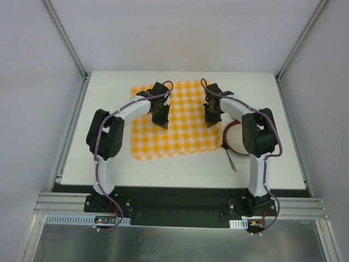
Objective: Set the dinner table for one person
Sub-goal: Move the napkin to the center of the board.
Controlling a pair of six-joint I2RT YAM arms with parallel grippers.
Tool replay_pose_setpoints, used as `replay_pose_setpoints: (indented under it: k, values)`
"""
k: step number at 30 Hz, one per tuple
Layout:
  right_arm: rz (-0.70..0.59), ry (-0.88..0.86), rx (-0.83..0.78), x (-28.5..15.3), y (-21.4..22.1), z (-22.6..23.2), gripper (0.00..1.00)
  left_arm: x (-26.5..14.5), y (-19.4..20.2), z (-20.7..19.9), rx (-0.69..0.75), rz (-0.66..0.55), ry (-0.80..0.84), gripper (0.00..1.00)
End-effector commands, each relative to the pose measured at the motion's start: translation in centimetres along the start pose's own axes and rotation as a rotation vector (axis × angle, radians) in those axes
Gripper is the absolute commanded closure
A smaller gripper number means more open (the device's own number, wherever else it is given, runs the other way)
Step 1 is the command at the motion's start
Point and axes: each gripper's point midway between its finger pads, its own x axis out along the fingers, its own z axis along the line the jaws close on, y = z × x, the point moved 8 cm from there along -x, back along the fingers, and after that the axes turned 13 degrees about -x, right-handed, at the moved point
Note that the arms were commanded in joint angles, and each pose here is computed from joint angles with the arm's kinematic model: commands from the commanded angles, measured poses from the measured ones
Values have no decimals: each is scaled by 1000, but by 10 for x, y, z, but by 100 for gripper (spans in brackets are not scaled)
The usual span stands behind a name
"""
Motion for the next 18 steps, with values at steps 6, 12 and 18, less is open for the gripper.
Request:
replay_pose_setpoints:
  k: [6,12,18]
  values:
    - [14,0,-17,-4,-1,-7,99,12,3,38,-100,60,-74,91]
    - [13,-17,-14,-4,-1,-6,99,25,-6,39,-108,80,-57,89]
    - [21,-16,-15,-1,-2,-6,99,30,-27,44,-138,76,-27,89]
